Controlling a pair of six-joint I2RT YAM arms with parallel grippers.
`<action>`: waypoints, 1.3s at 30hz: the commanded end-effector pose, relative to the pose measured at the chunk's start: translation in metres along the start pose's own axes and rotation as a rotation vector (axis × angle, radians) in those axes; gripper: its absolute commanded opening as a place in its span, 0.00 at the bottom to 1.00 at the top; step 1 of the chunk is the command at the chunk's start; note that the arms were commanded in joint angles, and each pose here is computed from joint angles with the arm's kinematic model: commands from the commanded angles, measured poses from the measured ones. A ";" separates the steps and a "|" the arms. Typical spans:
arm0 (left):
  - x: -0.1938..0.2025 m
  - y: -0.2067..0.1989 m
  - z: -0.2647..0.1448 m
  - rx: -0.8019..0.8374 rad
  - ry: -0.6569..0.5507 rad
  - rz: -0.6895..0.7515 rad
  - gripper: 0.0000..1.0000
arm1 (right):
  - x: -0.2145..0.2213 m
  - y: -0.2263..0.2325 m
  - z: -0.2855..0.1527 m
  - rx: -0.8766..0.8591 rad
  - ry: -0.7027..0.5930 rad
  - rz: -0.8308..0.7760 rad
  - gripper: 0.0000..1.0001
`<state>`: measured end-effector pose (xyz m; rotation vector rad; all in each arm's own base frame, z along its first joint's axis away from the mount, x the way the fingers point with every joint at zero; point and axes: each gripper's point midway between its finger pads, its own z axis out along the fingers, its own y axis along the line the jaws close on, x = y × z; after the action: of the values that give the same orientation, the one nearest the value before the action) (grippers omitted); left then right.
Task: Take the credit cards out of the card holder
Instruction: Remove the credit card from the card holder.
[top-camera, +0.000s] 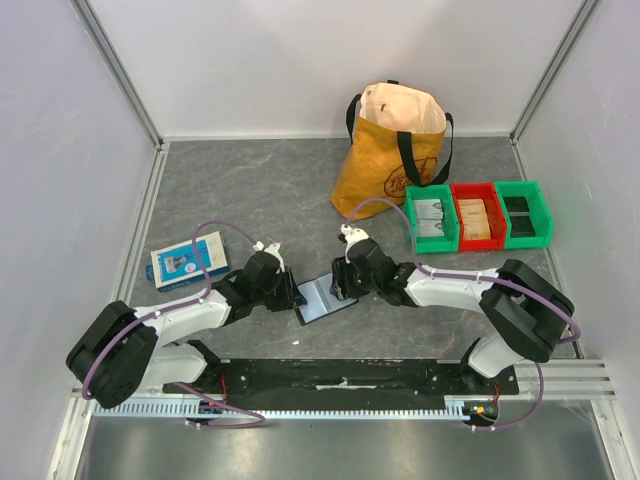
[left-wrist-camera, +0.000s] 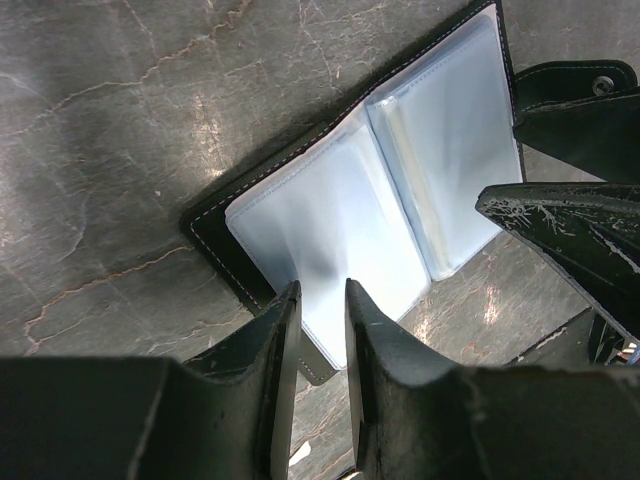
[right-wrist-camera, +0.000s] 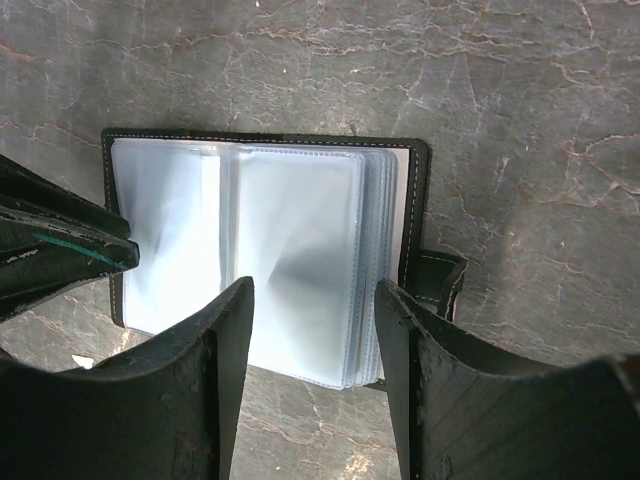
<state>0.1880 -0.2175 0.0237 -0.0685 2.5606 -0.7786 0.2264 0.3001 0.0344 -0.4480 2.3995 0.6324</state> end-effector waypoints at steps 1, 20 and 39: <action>0.017 0.018 0.001 -0.069 0.053 -0.015 0.31 | -0.031 0.016 -0.008 -0.020 -0.079 -0.028 0.59; 0.017 0.017 0.001 -0.065 0.053 -0.012 0.31 | -0.027 0.000 -0.009 0.058 -0.087 -0.020 0.62; 0.018 0.017 0.002 -0.065 0.058 -0.011 0.30 | -0.011 0.009 0.003 0.011 -0.025 -0.044 0.55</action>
<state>0.1879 -0.2174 0.0231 -0.0687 2.5625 -0.7773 0.2278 0.3028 0.0386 -0.4816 2.3821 0.5842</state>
